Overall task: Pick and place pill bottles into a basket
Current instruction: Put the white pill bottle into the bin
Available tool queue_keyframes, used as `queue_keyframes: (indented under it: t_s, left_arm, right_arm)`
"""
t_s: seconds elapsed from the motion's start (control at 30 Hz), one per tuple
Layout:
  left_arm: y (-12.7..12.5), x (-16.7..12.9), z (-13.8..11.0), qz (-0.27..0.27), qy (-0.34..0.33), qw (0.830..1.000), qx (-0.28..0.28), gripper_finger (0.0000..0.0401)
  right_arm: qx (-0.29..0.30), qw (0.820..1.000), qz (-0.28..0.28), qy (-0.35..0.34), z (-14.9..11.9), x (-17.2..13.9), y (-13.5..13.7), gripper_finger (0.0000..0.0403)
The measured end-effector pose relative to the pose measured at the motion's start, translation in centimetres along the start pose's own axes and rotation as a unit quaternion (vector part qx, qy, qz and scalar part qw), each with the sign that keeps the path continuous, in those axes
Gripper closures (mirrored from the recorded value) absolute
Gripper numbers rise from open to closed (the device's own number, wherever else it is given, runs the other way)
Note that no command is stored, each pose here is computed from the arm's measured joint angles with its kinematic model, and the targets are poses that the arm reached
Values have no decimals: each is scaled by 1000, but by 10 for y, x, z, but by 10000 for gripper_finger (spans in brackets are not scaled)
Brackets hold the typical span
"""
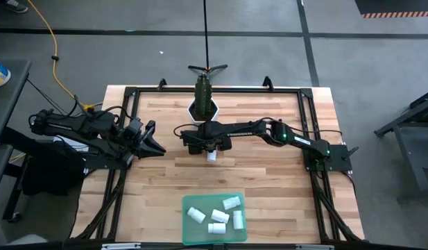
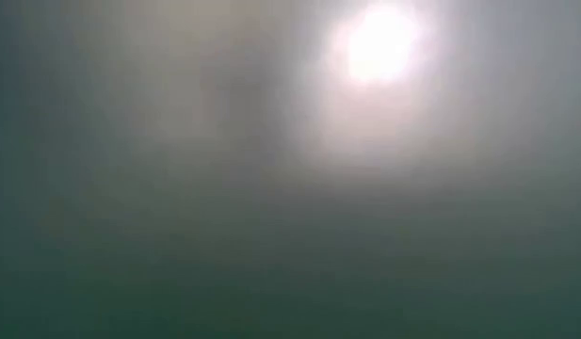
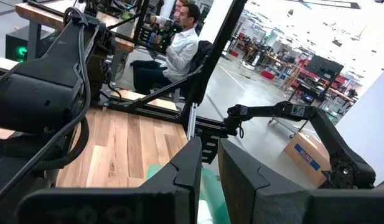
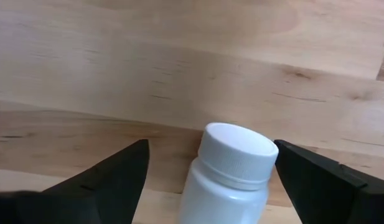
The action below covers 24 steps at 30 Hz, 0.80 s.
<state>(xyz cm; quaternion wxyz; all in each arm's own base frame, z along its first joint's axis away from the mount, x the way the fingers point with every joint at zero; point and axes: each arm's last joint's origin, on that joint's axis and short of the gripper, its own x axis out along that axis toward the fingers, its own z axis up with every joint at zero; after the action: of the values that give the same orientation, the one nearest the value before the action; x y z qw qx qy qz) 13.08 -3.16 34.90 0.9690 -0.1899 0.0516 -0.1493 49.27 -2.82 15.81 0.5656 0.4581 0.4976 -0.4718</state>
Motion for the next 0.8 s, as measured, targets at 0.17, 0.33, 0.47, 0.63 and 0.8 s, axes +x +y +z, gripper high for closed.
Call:
queue_keyframes:
  t_s: [0.17,0.33,0.47,0.63,0.8]
  left_arm:
    - [1,0,-1,3,7,1000,-1,311]
    - [1,0,-1,3,8,1000,-5,311]
    - [1,0,-2,3,8,1000,-5,311]
    - [1,0,-2,3,8,1000,-5,311]
    - [1,0,-2,3,8,1000,-5,311]
  right_arm:
    - [-2,1000,0,-2,0,0,0,95]
    - [-10,1000,0,2,0,0,0,137]
    - [-10,1000,1,3,0,0,0,178]
    - [-20,1000,4,2,0,0,0,241]
    - [-38,999,22,-3,-3,-3,5,261]
